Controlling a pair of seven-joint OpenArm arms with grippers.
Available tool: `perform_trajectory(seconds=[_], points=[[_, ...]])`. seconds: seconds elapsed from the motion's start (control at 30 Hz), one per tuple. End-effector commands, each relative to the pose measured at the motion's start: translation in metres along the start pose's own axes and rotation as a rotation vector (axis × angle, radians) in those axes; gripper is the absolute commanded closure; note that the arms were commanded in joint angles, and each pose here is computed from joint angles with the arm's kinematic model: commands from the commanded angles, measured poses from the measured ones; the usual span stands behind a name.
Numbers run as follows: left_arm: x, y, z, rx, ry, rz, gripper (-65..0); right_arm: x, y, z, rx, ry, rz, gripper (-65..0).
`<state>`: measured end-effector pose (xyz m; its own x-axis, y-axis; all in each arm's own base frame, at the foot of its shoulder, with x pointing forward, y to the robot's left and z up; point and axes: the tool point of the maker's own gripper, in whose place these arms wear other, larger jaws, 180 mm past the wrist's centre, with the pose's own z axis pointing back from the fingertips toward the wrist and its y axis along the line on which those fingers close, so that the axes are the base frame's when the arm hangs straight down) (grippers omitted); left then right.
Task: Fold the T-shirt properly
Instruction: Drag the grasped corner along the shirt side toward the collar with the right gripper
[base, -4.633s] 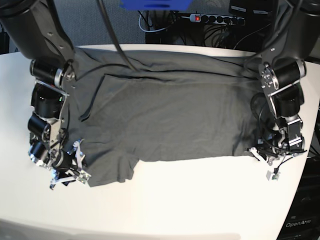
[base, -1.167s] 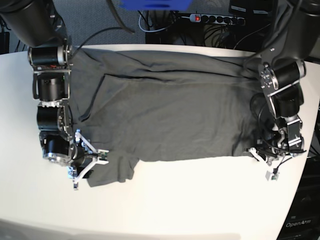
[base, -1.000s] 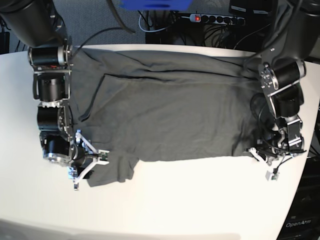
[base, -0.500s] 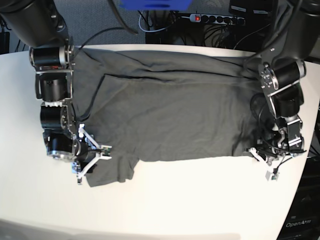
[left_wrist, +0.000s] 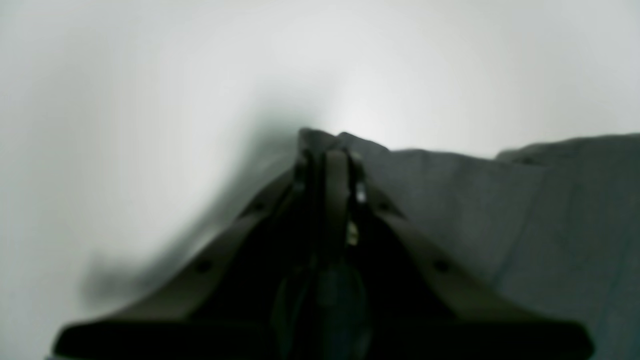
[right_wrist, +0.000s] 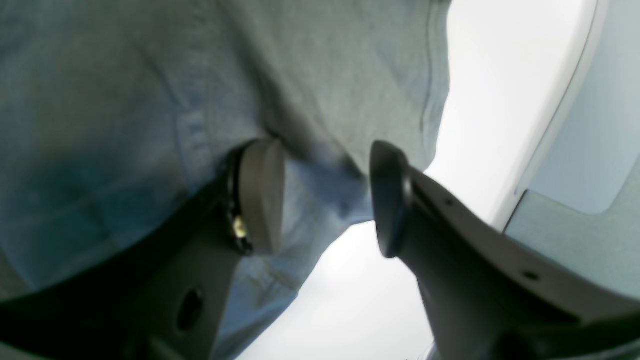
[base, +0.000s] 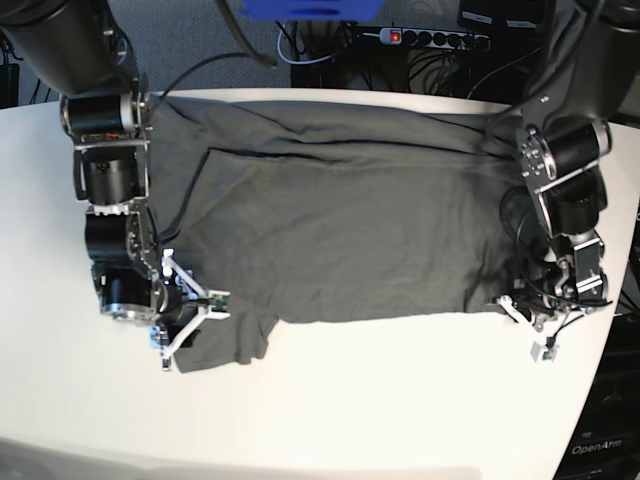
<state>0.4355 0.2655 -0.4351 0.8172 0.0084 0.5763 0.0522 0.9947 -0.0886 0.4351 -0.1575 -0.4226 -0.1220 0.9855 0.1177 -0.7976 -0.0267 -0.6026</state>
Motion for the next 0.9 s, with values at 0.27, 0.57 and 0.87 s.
perform_trajectory(seconds=[0.27,0.57,0.87], points=[[-0.0169,-0.0045,-0.0019,-0.009,0.083,-0.022,-1.9,0.002,-0.0301,0.0063,-0.062,-0.01,0.006,-27.1],[-0.0178,-0.0045,-0.002,-0.009,0.085,-0.022,-1.9,0.002,-0.0292,0.0061,-0.06,-0.01,0.006,-10.7],[-0.0188,-0.0044,-0.0022,-0.009,0.086,-0.021,-1.9,0.0002,-0.0275,0.0061,-0.058,-0.006,0.002,-0.1]])
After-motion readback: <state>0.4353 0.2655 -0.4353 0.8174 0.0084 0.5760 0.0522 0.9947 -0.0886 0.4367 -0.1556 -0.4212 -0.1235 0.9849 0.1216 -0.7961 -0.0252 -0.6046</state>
